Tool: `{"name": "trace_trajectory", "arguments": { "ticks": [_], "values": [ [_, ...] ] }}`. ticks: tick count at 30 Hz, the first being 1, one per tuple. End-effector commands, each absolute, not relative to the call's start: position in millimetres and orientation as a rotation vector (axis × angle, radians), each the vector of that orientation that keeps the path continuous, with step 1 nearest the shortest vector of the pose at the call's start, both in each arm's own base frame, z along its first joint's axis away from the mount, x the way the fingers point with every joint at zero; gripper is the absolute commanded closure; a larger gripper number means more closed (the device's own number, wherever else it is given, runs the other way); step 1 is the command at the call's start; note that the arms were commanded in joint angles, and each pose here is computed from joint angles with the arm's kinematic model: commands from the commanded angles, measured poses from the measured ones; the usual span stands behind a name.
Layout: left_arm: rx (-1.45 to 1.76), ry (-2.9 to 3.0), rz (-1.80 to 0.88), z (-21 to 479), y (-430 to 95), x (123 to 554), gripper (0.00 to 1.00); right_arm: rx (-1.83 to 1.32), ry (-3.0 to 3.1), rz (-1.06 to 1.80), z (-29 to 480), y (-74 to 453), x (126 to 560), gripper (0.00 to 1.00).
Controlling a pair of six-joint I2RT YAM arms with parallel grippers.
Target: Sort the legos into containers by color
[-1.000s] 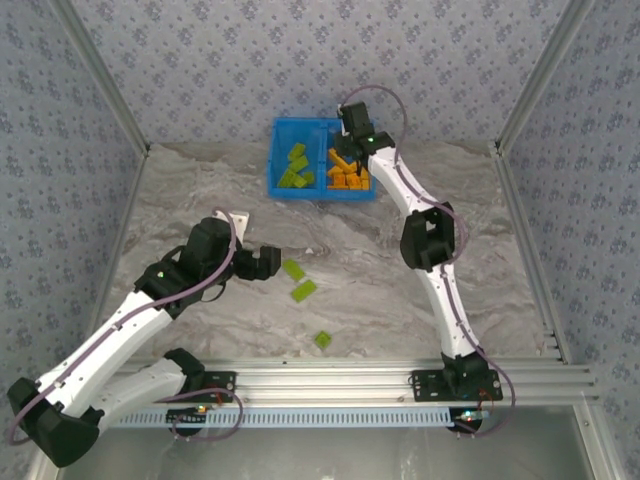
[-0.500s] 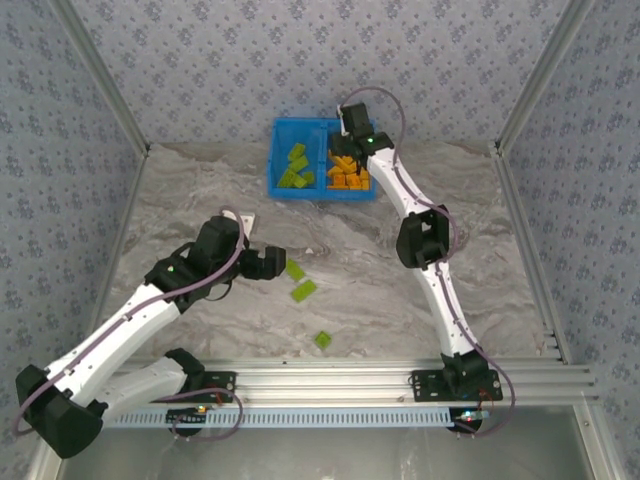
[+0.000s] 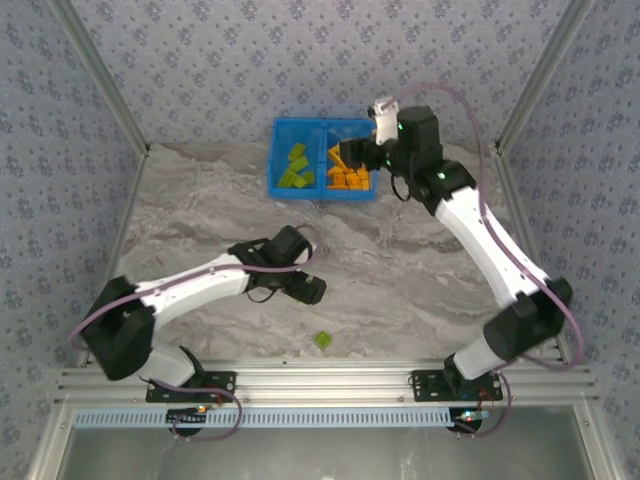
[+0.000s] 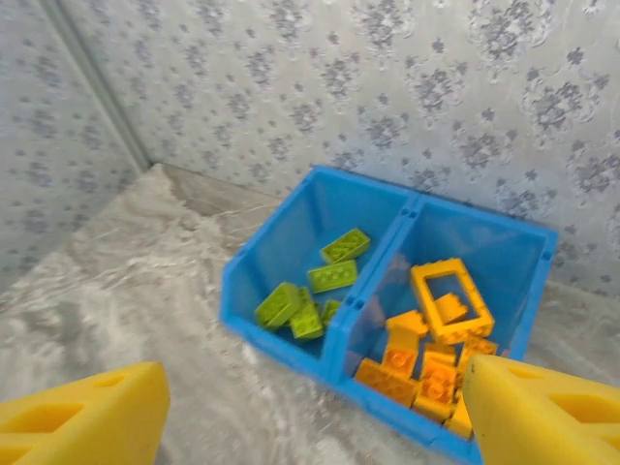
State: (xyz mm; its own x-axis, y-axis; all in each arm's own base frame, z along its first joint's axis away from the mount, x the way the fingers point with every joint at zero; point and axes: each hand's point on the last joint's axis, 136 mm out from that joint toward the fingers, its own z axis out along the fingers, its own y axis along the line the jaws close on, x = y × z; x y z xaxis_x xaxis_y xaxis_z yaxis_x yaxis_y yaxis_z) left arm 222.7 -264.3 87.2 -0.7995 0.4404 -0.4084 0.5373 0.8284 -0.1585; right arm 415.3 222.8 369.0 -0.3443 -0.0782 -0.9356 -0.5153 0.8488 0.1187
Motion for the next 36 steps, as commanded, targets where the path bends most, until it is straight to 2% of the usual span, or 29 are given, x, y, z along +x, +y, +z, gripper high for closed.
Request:
{"name": "trace_trajectory", "arguments": {
  "ticks": [1, 4, 7, 10, 16, 20, 22, 27, 31, 36],
  "values": [
    [0.843, 2.653, -0.351, 75.4, -280.5, 228.7, 0.04, -0.540, 1.945, 0.565, 329.4, 231.9, 383.5, 0.13],
    [0.922, 2.668, -0.184, 55.1, -282.1, 232.9, 0.06, -0.546, 1.984, 0.602, 313.8, 223.8, 353.2, 0.10],
    [0.975, 2.681, -0.102, 37.4, -287.1, 233.1, 0.13, -0.511, 1.983, 0.614, 312.0, 211.4, 332.3, 0.08],
    [1.014, 2.711, -0.067, 20.9, -290.5, 226.7, 0.28, -0.492, 2.002, 0.616, 302.9, 203.5, 318.4, 0.06],
    [1.057, 2.722, 0.027, 3.4, -288.3, 213.1, 0.49, -0.471, 2.024, 0.598, 299.1, 197.4, 313.6, 0.06],
    [1.054, 2.687, 0.105, 5.5, -285.1, 210.2, 0.67, -0.442, 2.025, 0.593, 298.4, 195.6, 316.7, 0.05],
    [1.039, 2.664, 0.124, 10.9, -283.5, 211.1, 0.70, -0.431, 2.017, 0.590, 301.3, 194.6, 317.5, 0.05],
    [0.967, 2.554, 0.068, 51.1, -291.7, 221.6, 0.73, -0.374, 1.989, 0.558, 310.4, 184.8, 317.1, 0.05],
    [0.886, 2.387, -0.045, 113.9, -304.9, 239.0, 0.73, -0.293, 1.937, 0.494, 319.3, 165.3, 312.4, 0.04],
    [0.779, 2.202, -0.074, 194.3, -309.1, 283.6, 0.71, -0.204, 1.909, 0.443, 317.8, 145.1, 304.1, 0.02]
  ]
}}
